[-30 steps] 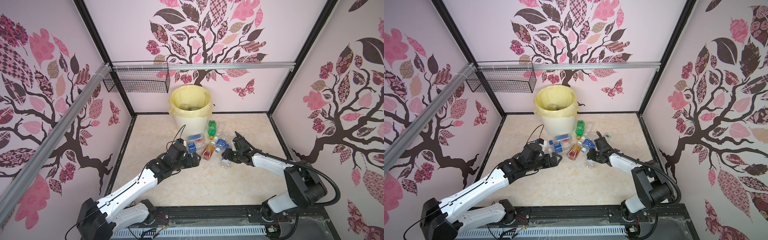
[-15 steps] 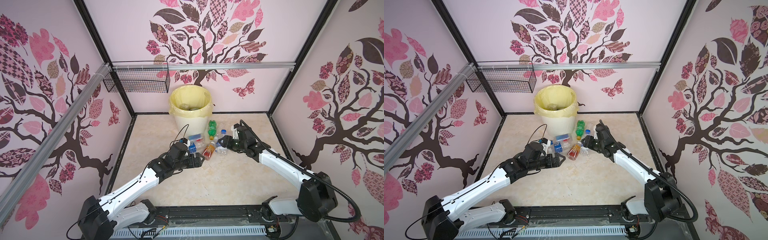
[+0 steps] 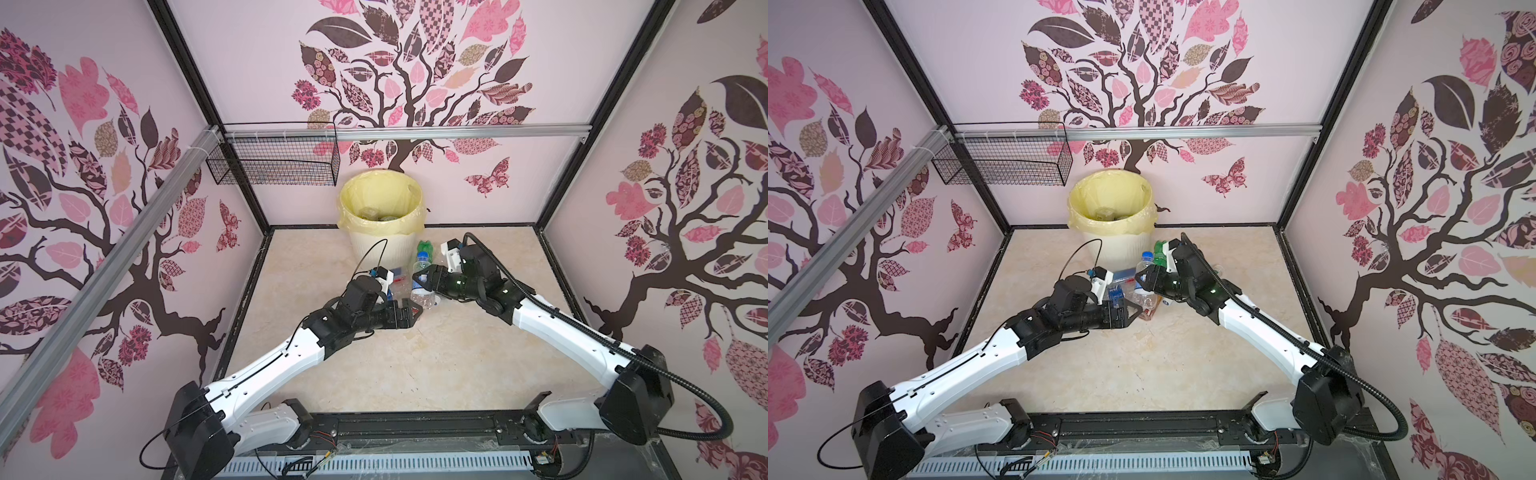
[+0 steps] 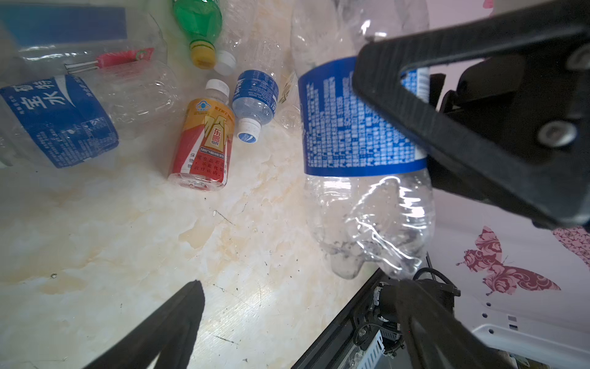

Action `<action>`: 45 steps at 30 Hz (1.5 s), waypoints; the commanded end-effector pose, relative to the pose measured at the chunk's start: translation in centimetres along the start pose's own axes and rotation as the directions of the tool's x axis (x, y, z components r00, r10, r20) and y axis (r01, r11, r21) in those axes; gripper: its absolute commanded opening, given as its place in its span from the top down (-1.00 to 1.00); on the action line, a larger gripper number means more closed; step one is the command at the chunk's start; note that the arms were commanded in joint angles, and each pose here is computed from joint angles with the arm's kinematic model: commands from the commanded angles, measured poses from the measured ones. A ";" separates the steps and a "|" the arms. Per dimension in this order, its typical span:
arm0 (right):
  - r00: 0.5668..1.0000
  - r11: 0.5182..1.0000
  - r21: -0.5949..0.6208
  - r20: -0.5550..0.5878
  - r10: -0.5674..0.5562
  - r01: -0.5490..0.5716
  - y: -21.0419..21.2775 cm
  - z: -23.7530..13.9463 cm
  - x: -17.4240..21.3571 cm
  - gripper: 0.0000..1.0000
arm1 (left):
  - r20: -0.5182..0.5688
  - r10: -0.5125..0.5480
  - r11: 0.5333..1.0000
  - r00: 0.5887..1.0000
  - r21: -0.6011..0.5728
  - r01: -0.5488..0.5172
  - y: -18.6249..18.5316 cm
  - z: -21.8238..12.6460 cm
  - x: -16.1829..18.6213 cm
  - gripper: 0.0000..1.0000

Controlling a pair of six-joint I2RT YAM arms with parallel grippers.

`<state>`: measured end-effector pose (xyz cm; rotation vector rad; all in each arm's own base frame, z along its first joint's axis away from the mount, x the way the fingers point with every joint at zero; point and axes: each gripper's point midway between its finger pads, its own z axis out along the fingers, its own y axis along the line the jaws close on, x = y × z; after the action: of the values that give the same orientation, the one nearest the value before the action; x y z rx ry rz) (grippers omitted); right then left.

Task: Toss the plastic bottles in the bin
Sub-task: 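Close the right gripper on the blue-capped bottle and lift it toward the left gripper, then grasp the blue-capped bottle's body with the left gripper while the right holds it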

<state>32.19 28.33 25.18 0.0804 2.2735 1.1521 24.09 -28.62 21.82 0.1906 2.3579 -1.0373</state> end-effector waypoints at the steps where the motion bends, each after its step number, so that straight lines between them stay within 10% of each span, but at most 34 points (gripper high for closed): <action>1: 1.000 0.998 -0.065 0.013 0.006 -0.005 2.5 -0.6 -0.7 -0.19 | 0.030 0.041 0.997 0.999 0.062 -0.043 -2.4 -0.2 -1.4 -0.94; 45: 0.999 0.994 -0.101 -0.006 0.045 -0.046 3.5 -0.1 0.5 -0.14 | 0.191 0.056 0.995 0.980 0.070 -0.070 -3.9 -0.9 -4.4 -0.73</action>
<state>31.22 30.30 26.44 0.1016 2.2452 1.2610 25.39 -29.95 25.55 0.1985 2.1756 -1.0611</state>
